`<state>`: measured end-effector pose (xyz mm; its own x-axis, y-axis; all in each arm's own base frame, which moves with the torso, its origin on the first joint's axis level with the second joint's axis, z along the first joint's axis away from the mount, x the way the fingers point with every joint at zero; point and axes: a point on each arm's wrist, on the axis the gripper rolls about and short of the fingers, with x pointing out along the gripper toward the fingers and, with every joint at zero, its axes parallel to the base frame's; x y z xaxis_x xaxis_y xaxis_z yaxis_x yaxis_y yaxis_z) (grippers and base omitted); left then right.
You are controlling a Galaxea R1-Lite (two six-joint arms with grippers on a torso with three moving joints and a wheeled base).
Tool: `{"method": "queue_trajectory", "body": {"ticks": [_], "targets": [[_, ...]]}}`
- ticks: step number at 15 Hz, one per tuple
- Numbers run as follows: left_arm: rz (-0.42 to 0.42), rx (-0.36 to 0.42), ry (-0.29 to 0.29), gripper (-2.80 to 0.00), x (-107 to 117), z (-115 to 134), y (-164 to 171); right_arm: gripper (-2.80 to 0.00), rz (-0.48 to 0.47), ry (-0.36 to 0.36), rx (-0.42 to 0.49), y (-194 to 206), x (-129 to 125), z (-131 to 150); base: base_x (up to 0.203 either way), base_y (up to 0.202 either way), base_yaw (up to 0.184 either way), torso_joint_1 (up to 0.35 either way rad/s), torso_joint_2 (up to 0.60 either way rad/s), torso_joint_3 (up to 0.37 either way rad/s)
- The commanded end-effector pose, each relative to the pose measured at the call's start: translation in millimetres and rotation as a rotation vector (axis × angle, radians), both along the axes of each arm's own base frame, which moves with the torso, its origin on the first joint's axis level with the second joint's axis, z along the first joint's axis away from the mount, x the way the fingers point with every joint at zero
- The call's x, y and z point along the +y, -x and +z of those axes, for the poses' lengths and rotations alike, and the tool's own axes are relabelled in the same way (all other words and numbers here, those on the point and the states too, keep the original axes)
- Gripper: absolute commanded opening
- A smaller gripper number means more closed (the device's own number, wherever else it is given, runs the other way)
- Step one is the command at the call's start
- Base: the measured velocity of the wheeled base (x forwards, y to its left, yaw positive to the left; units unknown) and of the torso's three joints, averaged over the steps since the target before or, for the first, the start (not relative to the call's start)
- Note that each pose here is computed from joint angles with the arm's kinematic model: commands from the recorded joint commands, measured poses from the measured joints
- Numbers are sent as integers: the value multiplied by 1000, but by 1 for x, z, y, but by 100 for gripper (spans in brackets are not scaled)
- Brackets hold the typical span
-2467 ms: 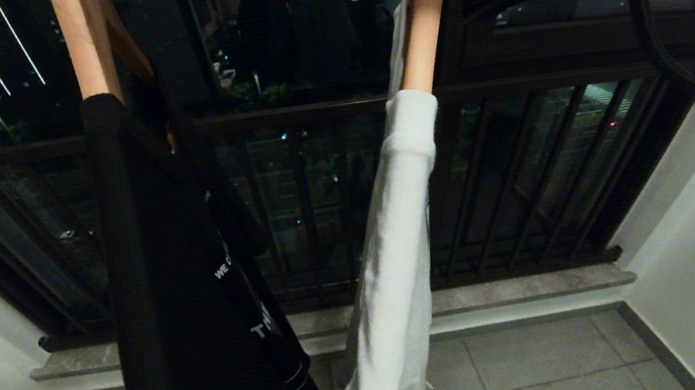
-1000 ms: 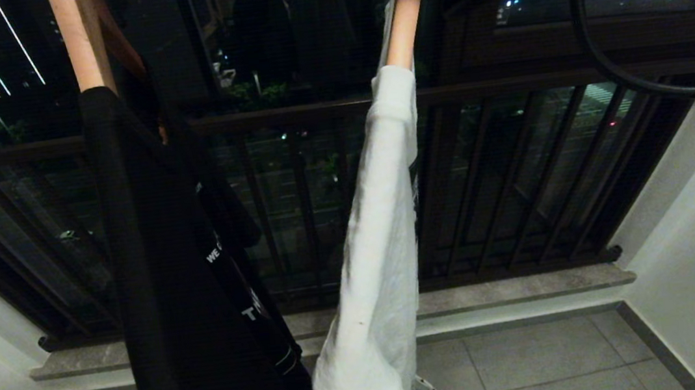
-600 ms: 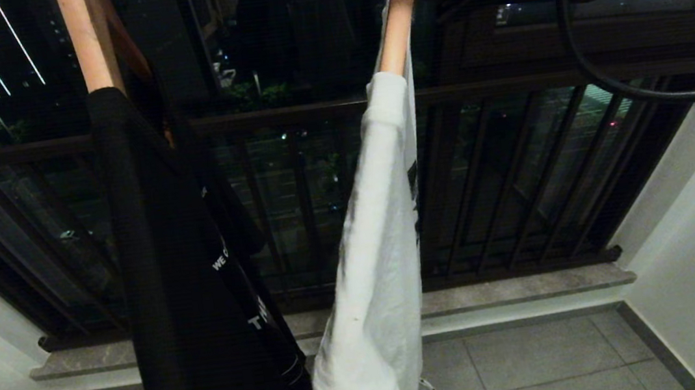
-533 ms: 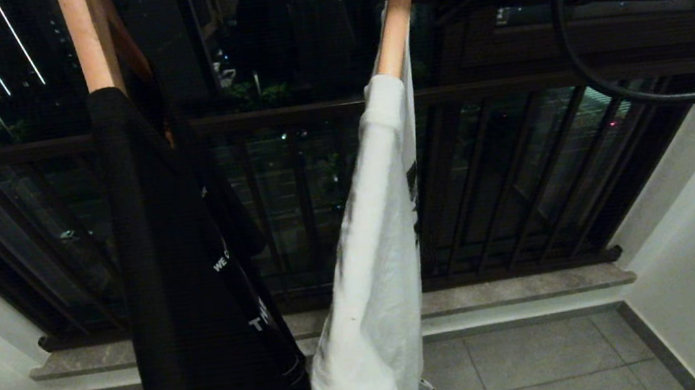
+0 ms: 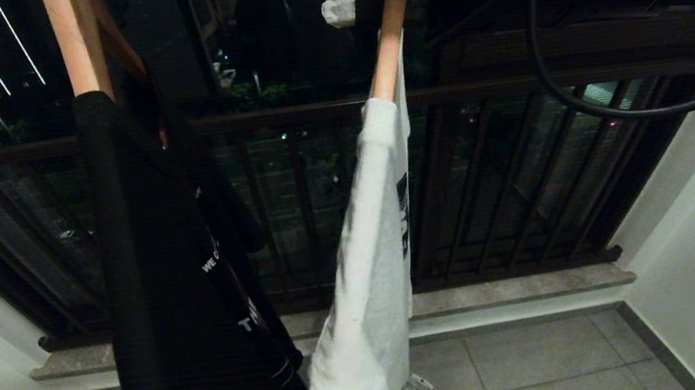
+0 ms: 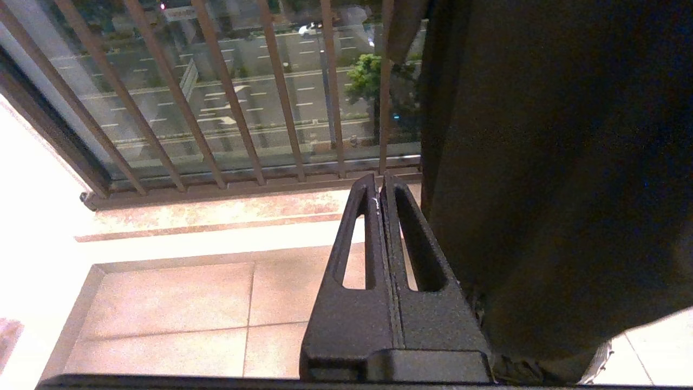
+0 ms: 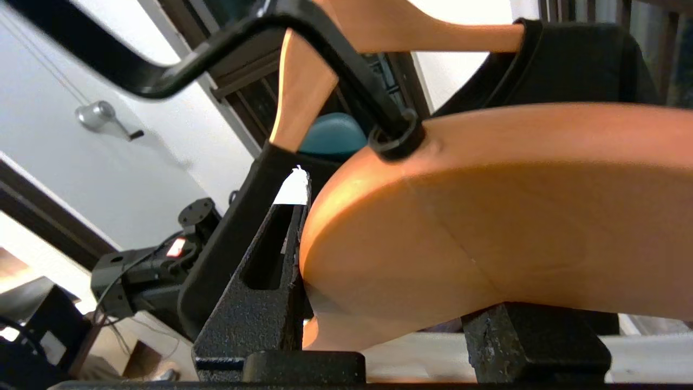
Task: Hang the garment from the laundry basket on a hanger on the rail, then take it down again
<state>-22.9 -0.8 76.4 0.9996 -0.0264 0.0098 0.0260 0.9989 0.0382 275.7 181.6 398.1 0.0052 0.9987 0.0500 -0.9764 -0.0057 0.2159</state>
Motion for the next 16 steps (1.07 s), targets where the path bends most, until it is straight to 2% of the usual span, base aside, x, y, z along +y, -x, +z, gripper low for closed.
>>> {"method": "queue_trajectory", "body": {"ticks": [1, 12, 13, 16], "targets": [[0, 2, 0, -280, 0, -1, 0, -280, 1, 4, 8, -1, -1, -2, 0, 0, 0, 0, 0, 0], [0, 2, 0, -280, 0, -1, 0, -280, -8, 22, 43, 7, -6, -3, 0, 0, 0, 0, 0, 0], [0, 2, 0, -280, 0, -1, 0, 0, -8, 21, 41, 9, -7, -2, 0, 0, 0, 0, 0, 0], [0, 2, 0, -280, 0, -1, 0, 0, -10, 21, 48, 13, -10, -1, 0, 0, 0, 0, 0, 0]]}}
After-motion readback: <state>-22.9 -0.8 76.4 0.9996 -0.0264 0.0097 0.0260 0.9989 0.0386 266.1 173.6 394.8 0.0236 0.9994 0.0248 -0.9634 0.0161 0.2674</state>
